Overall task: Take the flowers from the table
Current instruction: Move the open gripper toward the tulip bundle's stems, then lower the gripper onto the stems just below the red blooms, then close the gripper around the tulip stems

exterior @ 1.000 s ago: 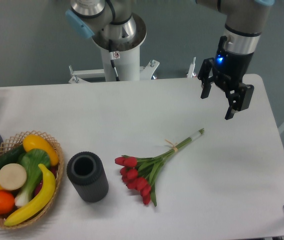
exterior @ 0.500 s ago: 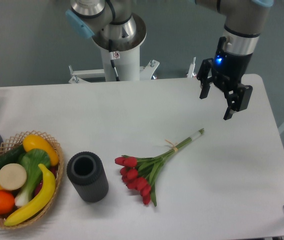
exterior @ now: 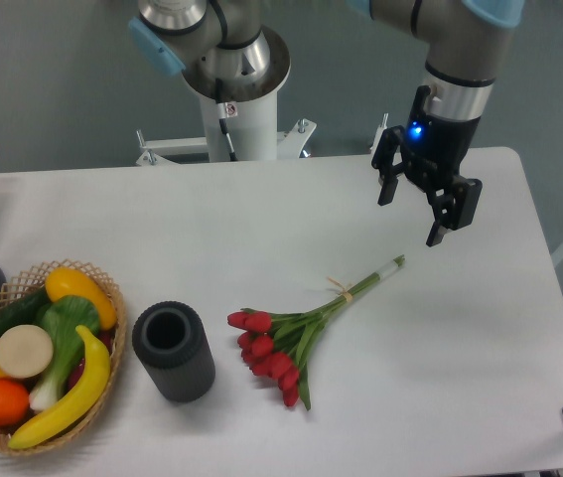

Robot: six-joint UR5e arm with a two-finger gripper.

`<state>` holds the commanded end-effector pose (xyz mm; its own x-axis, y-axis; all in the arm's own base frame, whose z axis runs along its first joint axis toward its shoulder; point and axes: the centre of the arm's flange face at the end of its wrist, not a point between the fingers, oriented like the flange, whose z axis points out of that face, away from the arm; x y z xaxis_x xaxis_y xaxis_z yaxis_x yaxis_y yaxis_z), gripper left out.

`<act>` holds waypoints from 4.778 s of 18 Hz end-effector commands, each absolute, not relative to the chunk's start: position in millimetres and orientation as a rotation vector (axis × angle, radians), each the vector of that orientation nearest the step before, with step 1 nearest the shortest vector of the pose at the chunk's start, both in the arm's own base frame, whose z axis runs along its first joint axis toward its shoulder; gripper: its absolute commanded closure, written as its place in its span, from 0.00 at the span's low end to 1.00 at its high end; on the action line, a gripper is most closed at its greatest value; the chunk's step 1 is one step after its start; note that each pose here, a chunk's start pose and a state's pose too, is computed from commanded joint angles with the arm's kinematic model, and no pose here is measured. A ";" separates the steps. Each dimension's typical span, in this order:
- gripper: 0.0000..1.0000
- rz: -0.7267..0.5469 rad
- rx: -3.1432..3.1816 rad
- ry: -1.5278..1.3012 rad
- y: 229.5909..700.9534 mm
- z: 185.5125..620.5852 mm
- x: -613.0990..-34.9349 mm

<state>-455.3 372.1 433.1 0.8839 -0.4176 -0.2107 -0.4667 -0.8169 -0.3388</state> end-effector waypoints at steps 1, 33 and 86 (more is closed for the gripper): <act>0.00 0.156 -2.665 0.601 378.2 430.2 -451.3; 0.00 -0.083 -2.808 0.481 448.9 254.6 -425.1; 0.56 -0.033 -3.023 0.597 494.6 187.7 -382.7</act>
